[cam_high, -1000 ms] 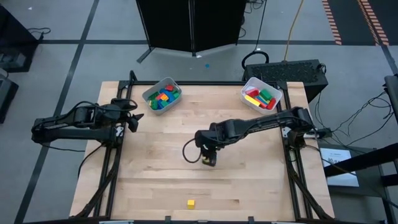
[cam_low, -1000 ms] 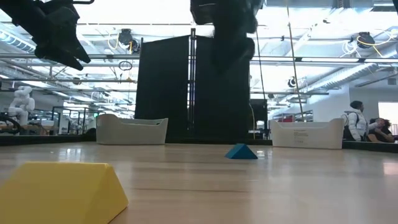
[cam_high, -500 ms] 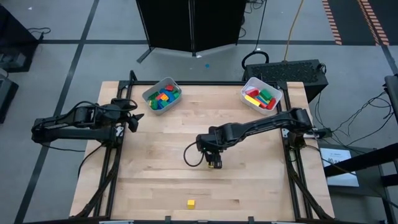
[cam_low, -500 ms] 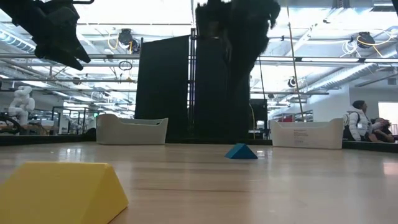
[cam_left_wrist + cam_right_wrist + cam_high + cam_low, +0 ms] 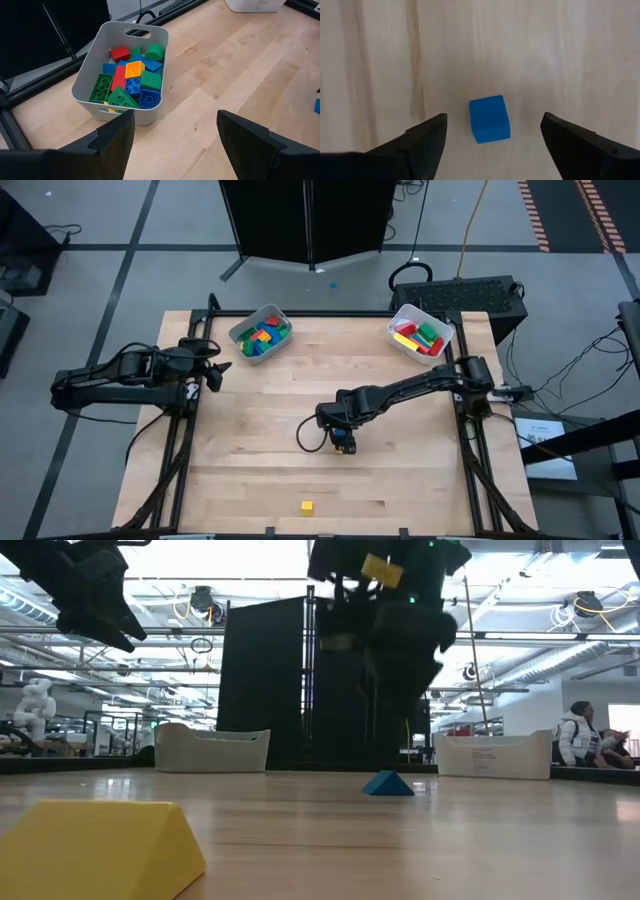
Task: Sort blocks by size
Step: Put the triangular blue block into the gray bin
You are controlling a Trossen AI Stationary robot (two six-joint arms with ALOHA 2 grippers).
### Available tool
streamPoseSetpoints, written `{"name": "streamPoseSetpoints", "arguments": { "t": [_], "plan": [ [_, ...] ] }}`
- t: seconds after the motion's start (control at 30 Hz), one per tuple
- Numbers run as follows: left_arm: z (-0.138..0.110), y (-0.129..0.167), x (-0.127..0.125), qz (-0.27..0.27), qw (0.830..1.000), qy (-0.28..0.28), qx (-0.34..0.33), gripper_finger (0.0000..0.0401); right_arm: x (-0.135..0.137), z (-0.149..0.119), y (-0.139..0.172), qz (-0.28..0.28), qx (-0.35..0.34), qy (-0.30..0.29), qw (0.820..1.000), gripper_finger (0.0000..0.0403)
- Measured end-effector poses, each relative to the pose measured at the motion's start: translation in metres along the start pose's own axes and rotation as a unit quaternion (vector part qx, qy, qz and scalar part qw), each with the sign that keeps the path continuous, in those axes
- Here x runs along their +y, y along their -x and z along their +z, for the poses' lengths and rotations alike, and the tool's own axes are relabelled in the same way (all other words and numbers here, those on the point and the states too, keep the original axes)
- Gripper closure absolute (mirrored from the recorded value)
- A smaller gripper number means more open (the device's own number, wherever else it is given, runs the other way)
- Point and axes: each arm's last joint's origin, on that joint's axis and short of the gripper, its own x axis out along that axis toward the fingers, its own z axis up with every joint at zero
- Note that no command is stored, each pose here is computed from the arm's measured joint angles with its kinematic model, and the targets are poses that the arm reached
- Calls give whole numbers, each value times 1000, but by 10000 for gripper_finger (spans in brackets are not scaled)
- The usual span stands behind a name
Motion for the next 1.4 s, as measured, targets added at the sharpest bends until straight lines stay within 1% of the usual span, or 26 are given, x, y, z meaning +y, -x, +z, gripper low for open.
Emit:
{"name": "streamPoseSetpoints", "arguments": {
  "t": [0.3, 0.4, 0.5, 0.6, 0.7, 0.73, 0.83, 0.93, 1.0, 1.07, 1.13, 1.2, 1.23, 1.3, 1.37, 1.4],
  "plan": [
    [0, 0, 0, 0, 1000, 0, 0, 120, 0, -5, -36, 1, 54, 0, 999, 94],
    [0, 0, 0, 0, 1000, 0, 0, 120, 0, -6, -43, 2, 63, -4, 998, 108],
    [0, 0, 0, 0, 1000, 0, 0, 120, -1, -6, -46, 1, 64, -16, 998, 145],
    [0, 0, 0, 0, 1000, -1, 0, 120, -1, -6, -47, 7, 65, -20, 998, 208],
    [0, 0, 0, 0, 1000, -1, 0, 120, -3, -6, -48, 9, 68, -24, 997, 285],
    [0, 0, 0, 0, 1000, -1, 0, 120, -4, -6, -48, 10, 68, -29, 997, 293],
    [0, 0, 0, 0, 1000, -1, 0, 120, -6, -1, -44, 12, 66, -44, 997, 292],
    [0, 0, 0, 0, 1000, -1, 0, 120, -12, 11, -39, 10, 50, -63, 997, 292],
    [0, 0, 0, 0, 1000, -1, 0, 120, -21, 26, -32, -7, 13, -82, 997, 292],
    [0, 0, 0, 0, 1000, -1, 0, 120, -35, 45, -17, -33, -36, -106, 993, 292],
    [0, 0, 0, 0, 1000, -1, 0, 120, -52, 67, 2, -56, -105, -137, 983, 292],
    [0, 0, 0, 0, 1000, -1, 0, 120, -73, 90, 21, -75, -189, -176, 963, 292],
    [0, 0, 0, 0, 1000, -1, 0, 120, -84, 100, 32, -83, -234, -198, 948, 292],
    [0, 0, 0, 0, 1000, -1, 0, 120, -113, 118, 54, -103, -322, -243, 909, 292],
    [0, 0, 0, 0, 1000, -1, 0, 120, -141, 131, 72, -120, -387, -277, 871, 292],
    [0, 0, 0, 0, 1000, -1, 0, 120, -154, 136, 80, -124, -407, -291, 857, 292]
  ]
}}
